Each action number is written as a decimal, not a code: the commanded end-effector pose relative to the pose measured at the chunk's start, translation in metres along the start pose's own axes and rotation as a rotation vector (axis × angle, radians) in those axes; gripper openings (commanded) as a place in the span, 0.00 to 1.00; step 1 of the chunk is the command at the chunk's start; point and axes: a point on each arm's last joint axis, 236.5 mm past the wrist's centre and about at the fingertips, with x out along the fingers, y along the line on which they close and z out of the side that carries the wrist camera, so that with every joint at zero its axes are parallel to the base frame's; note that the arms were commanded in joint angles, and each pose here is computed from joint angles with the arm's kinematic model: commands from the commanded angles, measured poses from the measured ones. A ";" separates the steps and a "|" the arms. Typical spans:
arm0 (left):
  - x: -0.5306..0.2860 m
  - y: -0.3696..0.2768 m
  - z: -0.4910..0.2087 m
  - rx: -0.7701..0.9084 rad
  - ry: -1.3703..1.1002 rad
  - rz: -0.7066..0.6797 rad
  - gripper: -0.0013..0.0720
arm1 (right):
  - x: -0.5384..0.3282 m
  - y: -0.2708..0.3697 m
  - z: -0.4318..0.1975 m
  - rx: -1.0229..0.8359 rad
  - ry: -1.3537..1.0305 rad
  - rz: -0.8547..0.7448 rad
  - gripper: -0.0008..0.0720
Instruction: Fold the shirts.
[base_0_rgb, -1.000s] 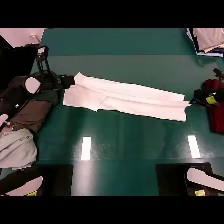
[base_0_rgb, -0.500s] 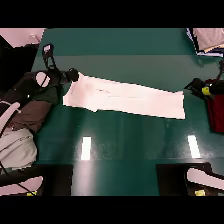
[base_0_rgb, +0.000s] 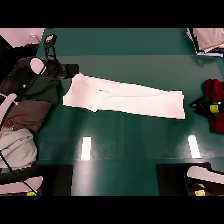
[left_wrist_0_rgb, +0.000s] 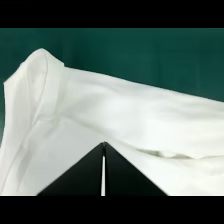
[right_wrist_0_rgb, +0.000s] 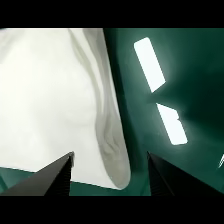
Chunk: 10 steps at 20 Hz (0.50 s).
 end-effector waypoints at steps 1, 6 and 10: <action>-0.002 -0.003 -0.019 0.017 0.088 -0.009 0.06 | 0.016 -0.003 -0.014 0.010 0.063 0.099 0.74; -0.003 -0.002 -0.029 0.017 0.130 -0.006 0.06 | 0.049 0.017 0.003 0.002 0.067 0.172 0.73; -0.003 -0.004 -0.033 0.009 0.144 -0.013 0.06 | 0.073 0.043 0.010 -0.089 0.106 0.165 0.59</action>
